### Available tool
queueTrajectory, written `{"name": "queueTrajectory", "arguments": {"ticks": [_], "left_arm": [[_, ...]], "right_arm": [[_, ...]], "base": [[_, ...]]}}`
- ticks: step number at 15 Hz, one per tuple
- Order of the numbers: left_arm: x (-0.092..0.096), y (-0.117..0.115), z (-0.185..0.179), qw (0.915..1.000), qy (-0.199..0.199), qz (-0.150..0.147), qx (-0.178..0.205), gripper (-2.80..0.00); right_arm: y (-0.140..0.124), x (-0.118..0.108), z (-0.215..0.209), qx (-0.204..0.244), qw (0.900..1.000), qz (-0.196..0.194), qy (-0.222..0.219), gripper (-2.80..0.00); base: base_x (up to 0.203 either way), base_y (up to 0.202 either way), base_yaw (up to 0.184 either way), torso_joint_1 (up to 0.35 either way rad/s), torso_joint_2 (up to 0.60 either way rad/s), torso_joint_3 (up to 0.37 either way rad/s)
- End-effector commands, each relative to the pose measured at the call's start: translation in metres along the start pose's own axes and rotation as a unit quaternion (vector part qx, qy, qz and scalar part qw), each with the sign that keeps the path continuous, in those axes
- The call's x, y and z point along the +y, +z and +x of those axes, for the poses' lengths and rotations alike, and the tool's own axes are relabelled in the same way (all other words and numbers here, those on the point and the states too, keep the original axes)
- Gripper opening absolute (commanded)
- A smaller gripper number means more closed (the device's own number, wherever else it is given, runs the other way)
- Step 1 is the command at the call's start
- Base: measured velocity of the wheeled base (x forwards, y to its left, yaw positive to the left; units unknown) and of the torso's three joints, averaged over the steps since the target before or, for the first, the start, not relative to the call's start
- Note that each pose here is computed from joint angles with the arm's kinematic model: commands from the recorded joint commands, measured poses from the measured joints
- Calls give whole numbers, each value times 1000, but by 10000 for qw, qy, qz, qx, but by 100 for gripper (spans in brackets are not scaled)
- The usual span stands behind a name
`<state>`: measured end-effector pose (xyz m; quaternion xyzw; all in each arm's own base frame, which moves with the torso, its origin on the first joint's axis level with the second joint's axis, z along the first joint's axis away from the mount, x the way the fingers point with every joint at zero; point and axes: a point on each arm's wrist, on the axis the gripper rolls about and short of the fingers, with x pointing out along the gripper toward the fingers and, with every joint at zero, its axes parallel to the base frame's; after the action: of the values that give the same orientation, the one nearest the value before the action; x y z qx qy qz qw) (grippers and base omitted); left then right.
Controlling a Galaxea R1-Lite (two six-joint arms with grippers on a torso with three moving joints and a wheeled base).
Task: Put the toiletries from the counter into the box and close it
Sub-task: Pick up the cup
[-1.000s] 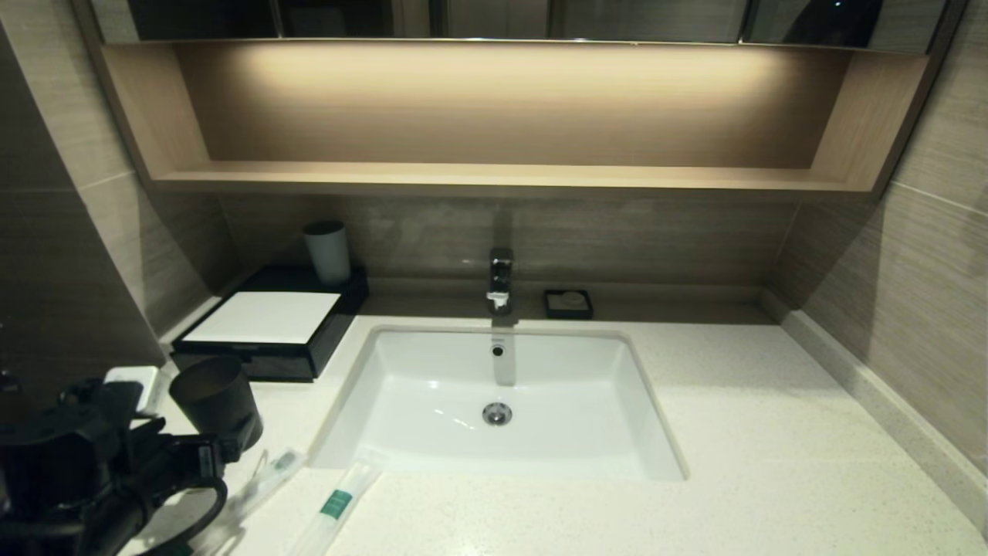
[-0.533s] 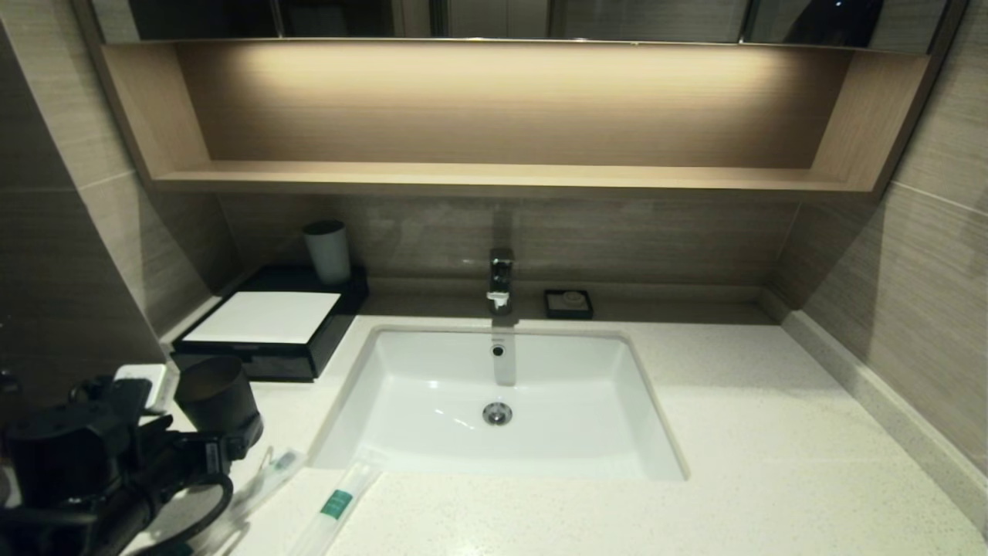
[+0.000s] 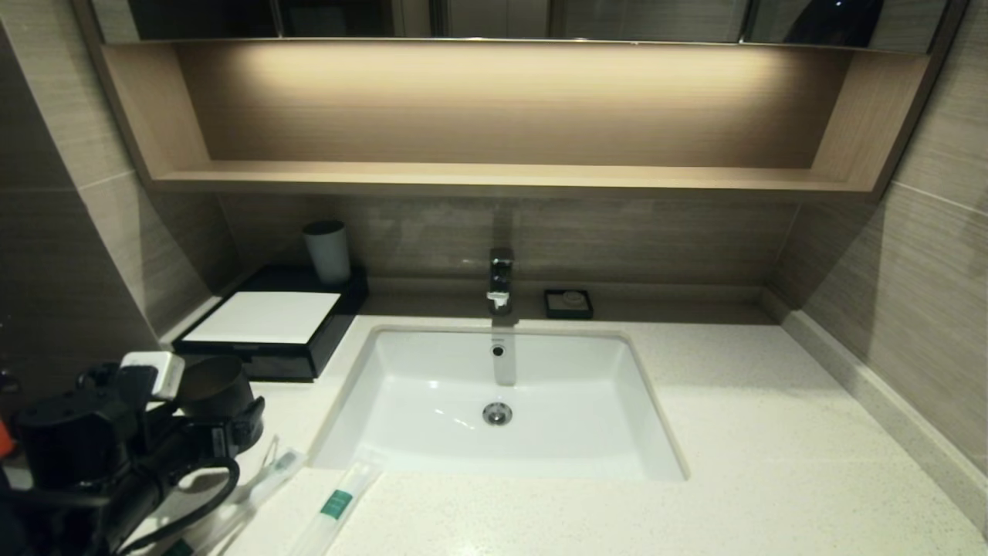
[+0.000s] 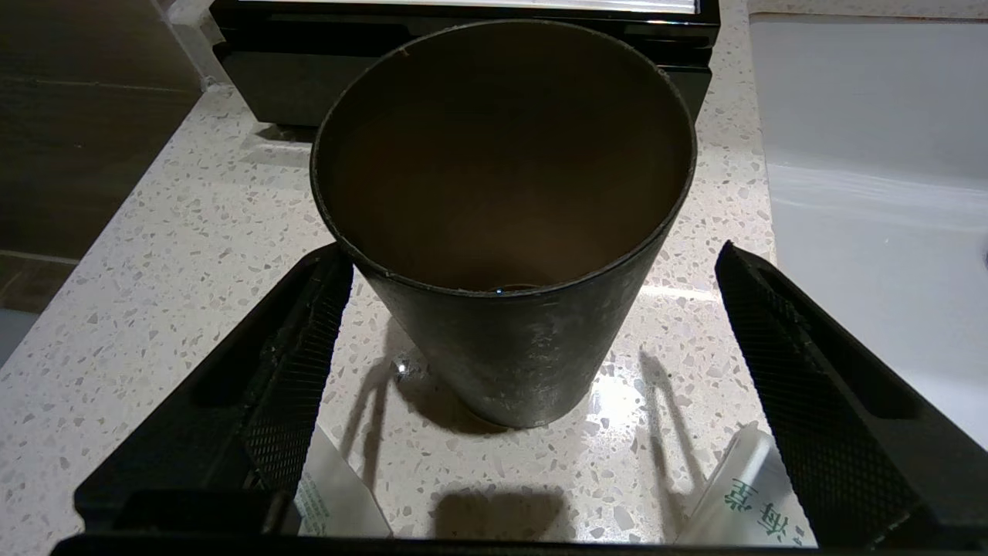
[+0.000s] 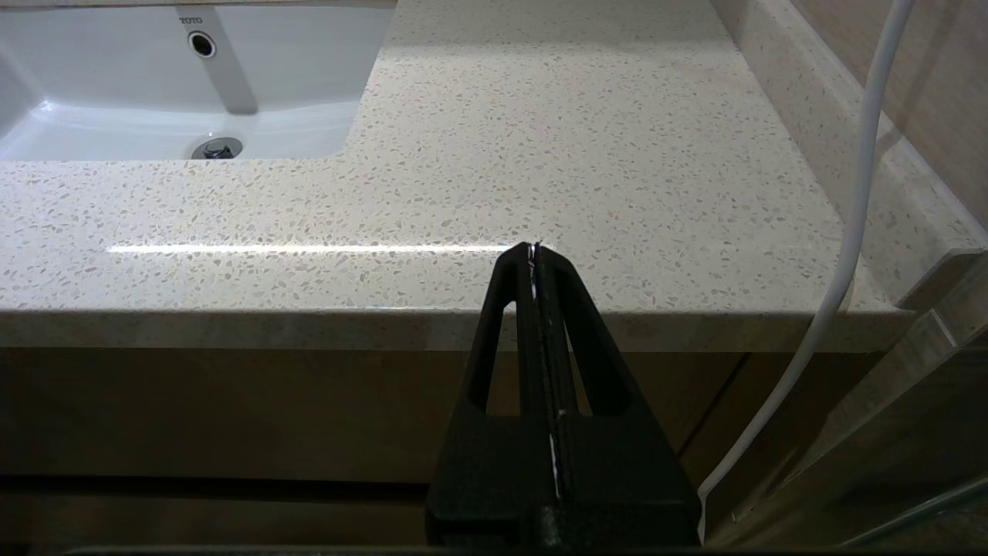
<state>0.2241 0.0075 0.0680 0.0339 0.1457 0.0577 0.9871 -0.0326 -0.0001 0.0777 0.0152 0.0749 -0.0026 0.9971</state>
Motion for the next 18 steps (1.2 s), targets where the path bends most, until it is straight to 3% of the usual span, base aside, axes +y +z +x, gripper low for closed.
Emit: {"name": "queueTrajectory", "arguments": {"ticks": [1,2,3,12,15,18], "left_arm": [[0,-2,5,10000,27,2,33,0],[1,-2,7,10000,40,-2,19,0],[1,-1,7,10000,48,-8,11,-280],[2,-2,10,10000,61,-9,32,-280],[4,20,-4,9985,99,-27,-530,-280],[7,40,-24,9934,329,317,-1057,-280]], "right_arm": [[0,0,0,9,10000,0,-1,-280],[0,0,0,9,10000,0,-1,-280],[0,0,0,9,10000,0,-1,-280],[0,0,0,9,10000,0,-1,-280],[0,0,0,9,10000,0,-1,-280],[0,0,0,9,10000,0,-1,-280]], "base": [[0,0,0,0,0,0],[0,0,0,0,0,0],[0,0,0,0,0,0],[0,0,0,0,0,0],[0,0,0,0,0,0],[0,0,0,0,0,0]]}}
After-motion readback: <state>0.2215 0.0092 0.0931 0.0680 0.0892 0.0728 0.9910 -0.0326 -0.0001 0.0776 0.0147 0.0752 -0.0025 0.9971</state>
